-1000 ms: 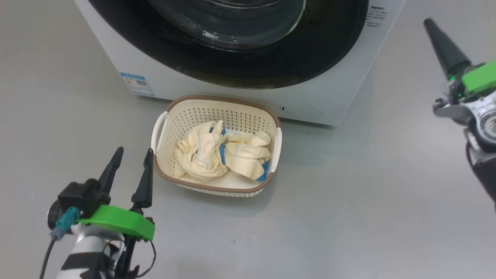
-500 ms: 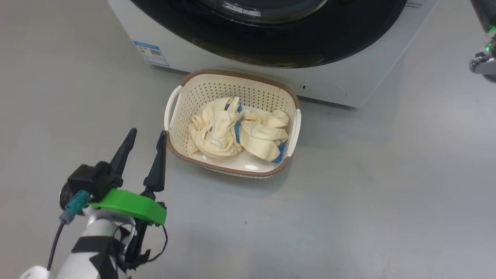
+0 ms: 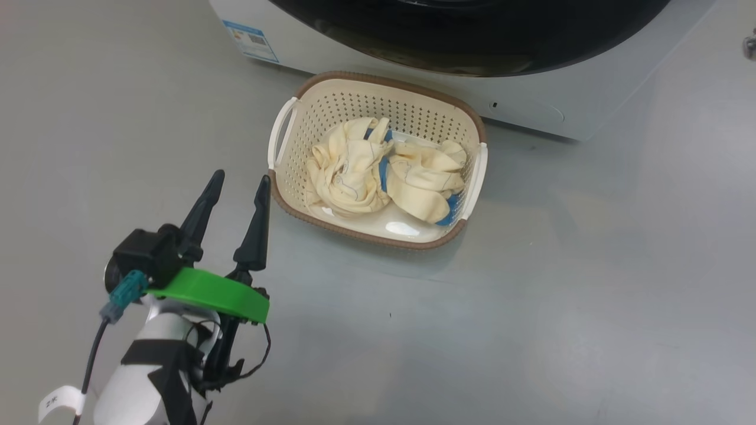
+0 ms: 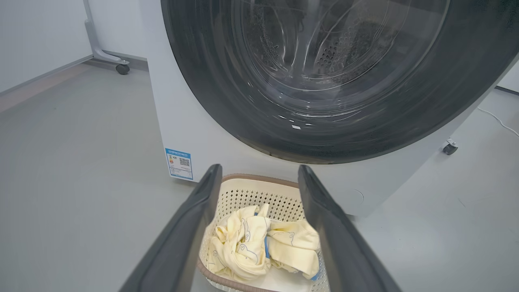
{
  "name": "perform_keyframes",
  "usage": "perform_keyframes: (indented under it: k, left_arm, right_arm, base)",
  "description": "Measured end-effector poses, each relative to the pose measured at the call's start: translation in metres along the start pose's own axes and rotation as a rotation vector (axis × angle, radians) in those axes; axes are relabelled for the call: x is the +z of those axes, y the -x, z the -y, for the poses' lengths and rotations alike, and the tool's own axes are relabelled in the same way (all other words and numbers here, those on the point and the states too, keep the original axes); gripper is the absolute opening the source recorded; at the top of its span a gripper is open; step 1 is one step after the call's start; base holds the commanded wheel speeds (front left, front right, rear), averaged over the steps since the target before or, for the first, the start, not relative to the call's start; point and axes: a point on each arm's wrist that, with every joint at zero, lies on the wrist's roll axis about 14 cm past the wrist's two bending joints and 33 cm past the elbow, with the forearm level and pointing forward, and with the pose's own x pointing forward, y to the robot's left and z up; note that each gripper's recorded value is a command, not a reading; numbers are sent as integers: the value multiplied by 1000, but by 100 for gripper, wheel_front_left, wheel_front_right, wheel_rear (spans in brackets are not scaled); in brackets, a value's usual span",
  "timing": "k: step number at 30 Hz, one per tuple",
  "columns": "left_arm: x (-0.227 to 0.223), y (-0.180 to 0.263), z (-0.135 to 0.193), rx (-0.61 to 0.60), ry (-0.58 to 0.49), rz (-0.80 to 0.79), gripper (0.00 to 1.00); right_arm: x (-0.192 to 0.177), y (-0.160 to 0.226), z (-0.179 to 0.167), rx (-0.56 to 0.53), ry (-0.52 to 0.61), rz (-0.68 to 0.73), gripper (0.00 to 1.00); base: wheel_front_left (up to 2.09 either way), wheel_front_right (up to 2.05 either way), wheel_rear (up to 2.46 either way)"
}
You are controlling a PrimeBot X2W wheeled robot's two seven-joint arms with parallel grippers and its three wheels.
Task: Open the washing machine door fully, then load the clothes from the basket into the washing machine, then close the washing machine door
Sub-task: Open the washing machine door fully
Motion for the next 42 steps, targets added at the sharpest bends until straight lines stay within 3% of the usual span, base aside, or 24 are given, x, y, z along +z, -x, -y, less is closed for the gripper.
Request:
perform_keyframes:
  k: [18,42]
  left_arm:
    - [-4,-7,-5,15,9,-1,100]
    - [12,-8,4,-4,19,39,100]
  right_arm:
    - [-7,-30,5,21,35,-50,0]
    - [-29,-19,-9,25,71,-154,0]
  base:
    - [0,0,0]
    - [0,0,0]
